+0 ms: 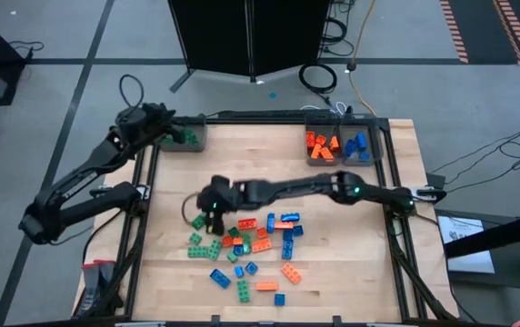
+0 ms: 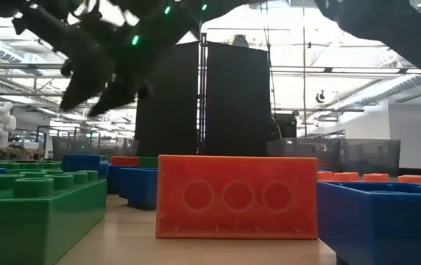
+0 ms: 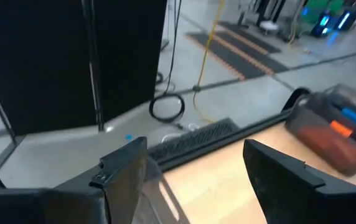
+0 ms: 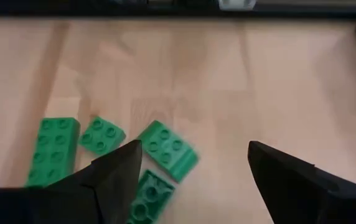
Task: Sort blocks
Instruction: Put the green game piece into the left black bin
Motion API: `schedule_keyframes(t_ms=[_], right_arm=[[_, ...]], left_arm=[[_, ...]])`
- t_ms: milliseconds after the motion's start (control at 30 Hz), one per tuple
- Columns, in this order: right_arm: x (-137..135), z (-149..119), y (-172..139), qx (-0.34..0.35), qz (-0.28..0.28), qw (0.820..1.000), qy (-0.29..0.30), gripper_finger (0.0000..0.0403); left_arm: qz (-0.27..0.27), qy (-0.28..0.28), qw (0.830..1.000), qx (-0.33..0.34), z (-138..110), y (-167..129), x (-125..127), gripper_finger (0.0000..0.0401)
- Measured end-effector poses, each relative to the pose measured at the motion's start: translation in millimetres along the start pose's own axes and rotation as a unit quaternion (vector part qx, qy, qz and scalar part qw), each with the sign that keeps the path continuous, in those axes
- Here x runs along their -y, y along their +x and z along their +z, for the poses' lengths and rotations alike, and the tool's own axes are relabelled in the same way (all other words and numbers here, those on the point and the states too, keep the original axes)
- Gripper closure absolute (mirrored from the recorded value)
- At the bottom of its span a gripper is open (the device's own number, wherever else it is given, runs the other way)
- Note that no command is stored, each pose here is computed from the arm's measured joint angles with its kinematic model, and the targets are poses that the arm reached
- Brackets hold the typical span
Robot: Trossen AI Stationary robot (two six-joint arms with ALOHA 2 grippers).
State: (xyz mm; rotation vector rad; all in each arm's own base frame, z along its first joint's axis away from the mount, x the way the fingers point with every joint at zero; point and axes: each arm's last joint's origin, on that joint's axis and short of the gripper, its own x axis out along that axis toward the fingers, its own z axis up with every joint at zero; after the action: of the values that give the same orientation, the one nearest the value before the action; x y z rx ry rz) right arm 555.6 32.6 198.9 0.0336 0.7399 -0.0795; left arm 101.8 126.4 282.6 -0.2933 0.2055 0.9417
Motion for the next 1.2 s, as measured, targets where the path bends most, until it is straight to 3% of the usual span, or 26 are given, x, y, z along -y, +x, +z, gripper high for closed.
schedule_keyframes(t_ms=[200, 400, 833, 1067, 1200], right_arm=[[-16, -13, 15, -0.003, -0.013, 0.998, 0.063, 0.0115], [-25, -18, 18, -0.004, -0.039, 0.997, 0.07, 0.0115], [-48, -51, 44, -0.053, -0.033, 0.99, 0.124, 0.012], [-52, -60, 52, -0.069, -0.018, 0.988, 0.134, 0.0191], [-51, -58, 49, -0.071, -0.026, 0.991, 0.113, 0.029]], left_arm=[[-0.001, -0.001, 1.0, 0.015, 2, -13, 0, 0.0134], [-0.004, -0.001, 1.0, 0.016, 2, -14, 0, 0.0134], [-0.004, 0.001, 1.0, -0.014, -4, -14, 0, 0.0134], [-0.006, 0.002, 1.0, -0.016, -4, -14, 0, 0.0134], [-0.006, 0.002, 1.0, -0.015, -4, -14, 0, 0.0134]])
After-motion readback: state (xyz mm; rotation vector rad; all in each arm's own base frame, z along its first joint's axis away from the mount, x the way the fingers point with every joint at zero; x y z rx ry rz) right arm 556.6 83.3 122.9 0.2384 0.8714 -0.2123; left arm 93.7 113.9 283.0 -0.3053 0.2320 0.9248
